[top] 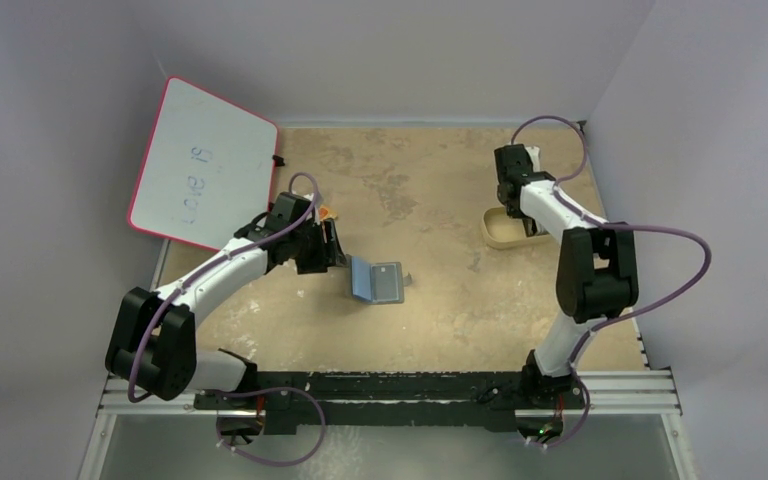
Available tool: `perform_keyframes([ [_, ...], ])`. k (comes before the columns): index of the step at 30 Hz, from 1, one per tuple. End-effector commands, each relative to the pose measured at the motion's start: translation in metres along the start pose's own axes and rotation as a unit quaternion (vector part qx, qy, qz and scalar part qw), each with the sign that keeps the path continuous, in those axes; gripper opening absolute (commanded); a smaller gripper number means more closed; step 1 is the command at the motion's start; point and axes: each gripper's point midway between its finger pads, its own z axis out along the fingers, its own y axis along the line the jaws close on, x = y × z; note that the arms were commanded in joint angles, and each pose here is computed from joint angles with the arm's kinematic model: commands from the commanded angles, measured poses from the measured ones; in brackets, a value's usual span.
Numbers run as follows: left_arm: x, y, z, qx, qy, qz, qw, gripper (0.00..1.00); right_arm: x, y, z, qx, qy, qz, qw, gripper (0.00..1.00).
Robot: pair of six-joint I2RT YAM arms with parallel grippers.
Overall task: Put the credit cards into the card holder
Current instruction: Pick up the credit card from the storage box, then insert the credit card into the card holder.
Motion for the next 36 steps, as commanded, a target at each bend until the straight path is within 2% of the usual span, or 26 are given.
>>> perform_keyframes([
  [1, -0.016, -0.013, -0.006, 0.016, -0.028, 0.006, 0.999, 0.55, -0.033, 0.001, -0.037, -0.059, -0.053, 0.04, 0.996, 0.07],
  [7, -0.017, -0.024, -0.01, 0.043, -0.032, -0.01, 0.999, 0.56, -0.034, 0.027, -0.075, -0.159, -0.085, 0.045, 0.983, 0.0],
  [11, -0.01, -0.032, -0.003, 0.071, -0.012, -0.022, 0.997, 0.56, -0.039, 0.04, -0.11, -0.244, -0.116, 0.061, 0.961, 0.0],
  [15, -0.004, -0.037, 0.008, 0.098, 0.002, -0.042, 0.994, 0.56, -0.044, 0.06, -0.159, -0.361, -0.157, 0.088, 0.915, 0.0],
  [19, -0.002, -0.031, 0.017, 0.085, 0.009, -0.05, 0.995, 0.56, -0.042, 0.078, -0.206, -0.458, -0.188, 0.118, 0.861, 0.0],
  [21, -0.001, -0.026, 0.02, 0.073, 0.009, -0.05, 0.996, 0.56, -0.037, 0.089, -0.223, -0.491, -0.189, 0.126, 0.841, 0.0],
  [25, -0.003, -0.012, 0.022, 0.034, 0.001, -0.048, 0.998, 0.5, -0.024, 0.113, -0.253, -0.553, -0.179, 0.139, 0.802, 0.0],
  [30, -0.002, 0.004, 0.024, -0.004, -0.007, -0.048, 0.999, 0.38, -0.005, 0.146, -0.286, -0.635, -0.155, 0.157, 0.74, 0.0],
  [33, 0.001, 0.013, 0.026, -0.023, -0.008, -0.051, 0.998, 0.33, 0.01, 0.168, -0.292, -0.66, -0.134, 0.163, 0.721, 0.0],
  [36, 0.005, 0.021, 0.028, -0.038, -0.008, -0.054, 0.998, 0.27, 0.025, 0.188, -0.296, -0.672, -0.114, 0.162, 0.713, 0.0],
])
